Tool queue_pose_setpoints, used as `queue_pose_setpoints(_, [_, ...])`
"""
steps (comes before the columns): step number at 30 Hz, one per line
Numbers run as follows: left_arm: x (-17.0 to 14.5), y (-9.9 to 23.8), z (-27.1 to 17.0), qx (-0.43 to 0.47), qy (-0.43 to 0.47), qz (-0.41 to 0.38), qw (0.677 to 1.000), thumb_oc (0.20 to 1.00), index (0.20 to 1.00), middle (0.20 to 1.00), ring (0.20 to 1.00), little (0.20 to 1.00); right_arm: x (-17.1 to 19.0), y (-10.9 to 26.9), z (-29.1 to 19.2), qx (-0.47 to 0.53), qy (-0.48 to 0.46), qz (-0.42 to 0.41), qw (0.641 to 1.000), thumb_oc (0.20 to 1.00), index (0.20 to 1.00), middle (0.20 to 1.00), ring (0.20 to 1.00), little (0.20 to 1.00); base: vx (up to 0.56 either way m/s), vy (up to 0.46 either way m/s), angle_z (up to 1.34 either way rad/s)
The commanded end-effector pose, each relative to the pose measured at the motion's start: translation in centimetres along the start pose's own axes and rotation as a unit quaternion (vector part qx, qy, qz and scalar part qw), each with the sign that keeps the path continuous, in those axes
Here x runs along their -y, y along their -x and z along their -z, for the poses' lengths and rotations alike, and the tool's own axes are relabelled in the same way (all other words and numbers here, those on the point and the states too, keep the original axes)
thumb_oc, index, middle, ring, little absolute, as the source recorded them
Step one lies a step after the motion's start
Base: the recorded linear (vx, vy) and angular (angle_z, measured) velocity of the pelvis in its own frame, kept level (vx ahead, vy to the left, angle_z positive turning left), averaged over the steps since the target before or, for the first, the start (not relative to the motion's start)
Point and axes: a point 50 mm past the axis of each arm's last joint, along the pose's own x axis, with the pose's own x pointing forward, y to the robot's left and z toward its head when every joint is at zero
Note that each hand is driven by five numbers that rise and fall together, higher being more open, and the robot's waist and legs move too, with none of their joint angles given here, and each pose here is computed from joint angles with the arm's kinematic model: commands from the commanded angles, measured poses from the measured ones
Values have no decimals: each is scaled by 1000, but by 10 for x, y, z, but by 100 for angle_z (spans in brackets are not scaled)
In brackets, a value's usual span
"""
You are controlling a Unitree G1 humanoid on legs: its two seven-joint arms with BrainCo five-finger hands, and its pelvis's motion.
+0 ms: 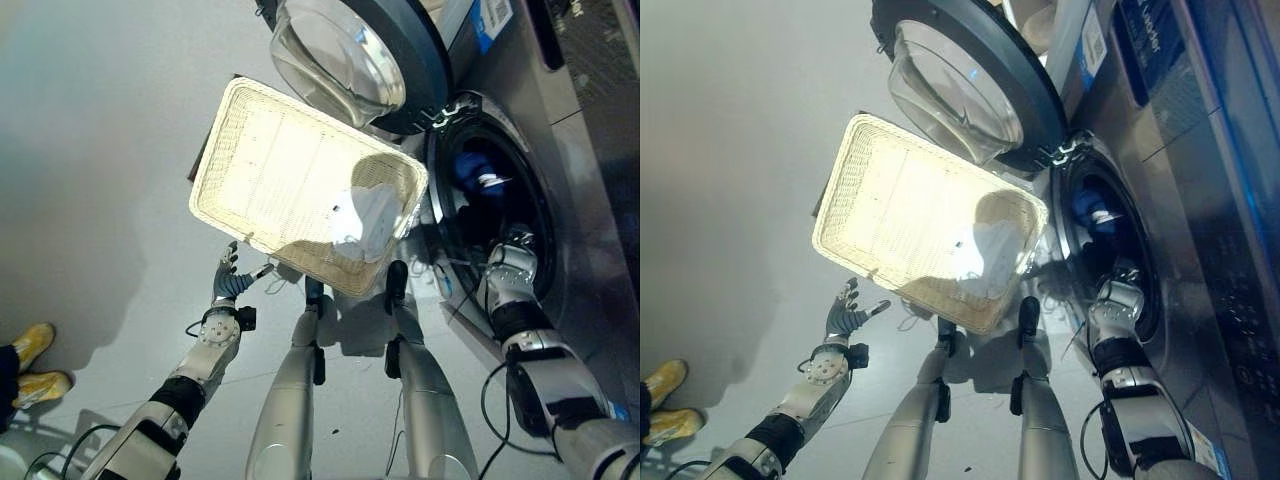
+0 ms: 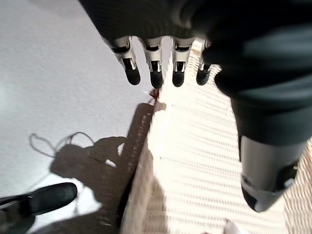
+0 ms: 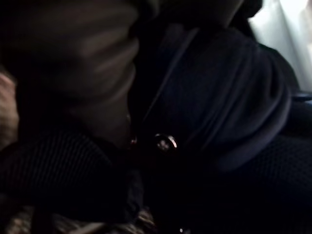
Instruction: Put the clothes into the washing machine.
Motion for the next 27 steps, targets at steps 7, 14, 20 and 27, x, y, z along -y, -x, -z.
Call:
queue_pose_setpoints(7, [-21, 7, -6, 26, 4, -1, 1000, 1000, 1000, 1000, 1000, 1000, -70, -17, -171, 390, -158, 37, 907, 200, 200, 200, 200, 200, 21, -80, -1])
queue_pose_setpoints(14, [-16, 3, -16, 33, 11, 10, 999, 1000, 1000, 1000, 1000, 1000, -75, -30, -160, 301, -143, 13, 943, 1000, 1000, 1000, 1000, 1000, 27, -43, -7])
queue_pose_setpoints(20, [-12, -14, -64, 112, -25, 10, 993, 1000, 1000, 1000, 1000, 1000, -33, -34, -26, -198, 185, -23, 962, 1000, 1000, 1000, 1000, 1000, 10, -77, -6])
queue_pose_setpoints(27, [-25, -22, -116, 215, -40, -31, 975, 1000, 1000, 1000, 1000, 1000, -1, -27, -15, -250, 236, -88, 935, 1000, 1000, 1000, 1000, 1000, 10, -76, 1])
